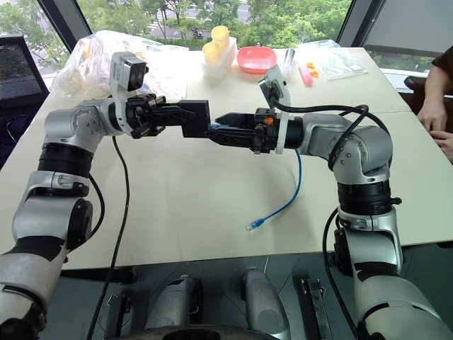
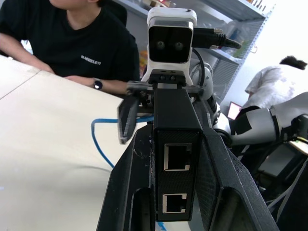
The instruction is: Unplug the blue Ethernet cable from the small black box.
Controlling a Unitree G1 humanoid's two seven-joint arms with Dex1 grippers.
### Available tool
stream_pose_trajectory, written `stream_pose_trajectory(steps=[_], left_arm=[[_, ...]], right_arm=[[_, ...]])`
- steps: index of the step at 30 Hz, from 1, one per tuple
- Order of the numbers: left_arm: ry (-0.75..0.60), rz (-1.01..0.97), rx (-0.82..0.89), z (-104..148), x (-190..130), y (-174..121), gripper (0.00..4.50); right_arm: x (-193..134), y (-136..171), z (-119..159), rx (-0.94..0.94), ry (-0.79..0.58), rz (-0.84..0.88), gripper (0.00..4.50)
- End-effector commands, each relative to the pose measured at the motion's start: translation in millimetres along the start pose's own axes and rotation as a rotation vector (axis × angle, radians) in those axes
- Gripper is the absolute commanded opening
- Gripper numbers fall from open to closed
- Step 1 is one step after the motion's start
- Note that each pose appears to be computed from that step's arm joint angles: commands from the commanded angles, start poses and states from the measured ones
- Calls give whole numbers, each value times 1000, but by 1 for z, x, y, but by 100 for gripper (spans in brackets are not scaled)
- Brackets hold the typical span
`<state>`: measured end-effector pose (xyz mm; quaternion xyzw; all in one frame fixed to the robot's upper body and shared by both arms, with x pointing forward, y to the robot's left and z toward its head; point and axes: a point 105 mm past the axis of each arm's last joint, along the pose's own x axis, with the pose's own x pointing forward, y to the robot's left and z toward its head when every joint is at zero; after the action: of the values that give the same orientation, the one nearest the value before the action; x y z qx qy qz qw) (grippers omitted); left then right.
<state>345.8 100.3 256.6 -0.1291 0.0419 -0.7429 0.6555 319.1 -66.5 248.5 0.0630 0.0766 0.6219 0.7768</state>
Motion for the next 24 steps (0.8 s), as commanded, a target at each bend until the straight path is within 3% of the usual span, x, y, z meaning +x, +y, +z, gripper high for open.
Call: stream_pose_trajectory(steps=[1, 7, 10, 14, 24], left_arm=[[-4, -11, 41, 9, 1, -4, 49], [-10, -12, 39, 9, 1, -4, 49], [-13, -11, 38, 9, 1, -3, 49], [-14, -8, 39, 9, 1, -3, 49], [-17, -2, 44, 11, 0, -2, 49]], right_arm=[[-1, 4, 10, -30, -29, 13, 302], [-1, 2, 11, -28, -36, 0, 302], [0, 1, 11, -25, -42, -3, 226], [0, 5, 11, -22, -48, 23, 39], [-3, 17, 11, 0, -67, 94, 37]])
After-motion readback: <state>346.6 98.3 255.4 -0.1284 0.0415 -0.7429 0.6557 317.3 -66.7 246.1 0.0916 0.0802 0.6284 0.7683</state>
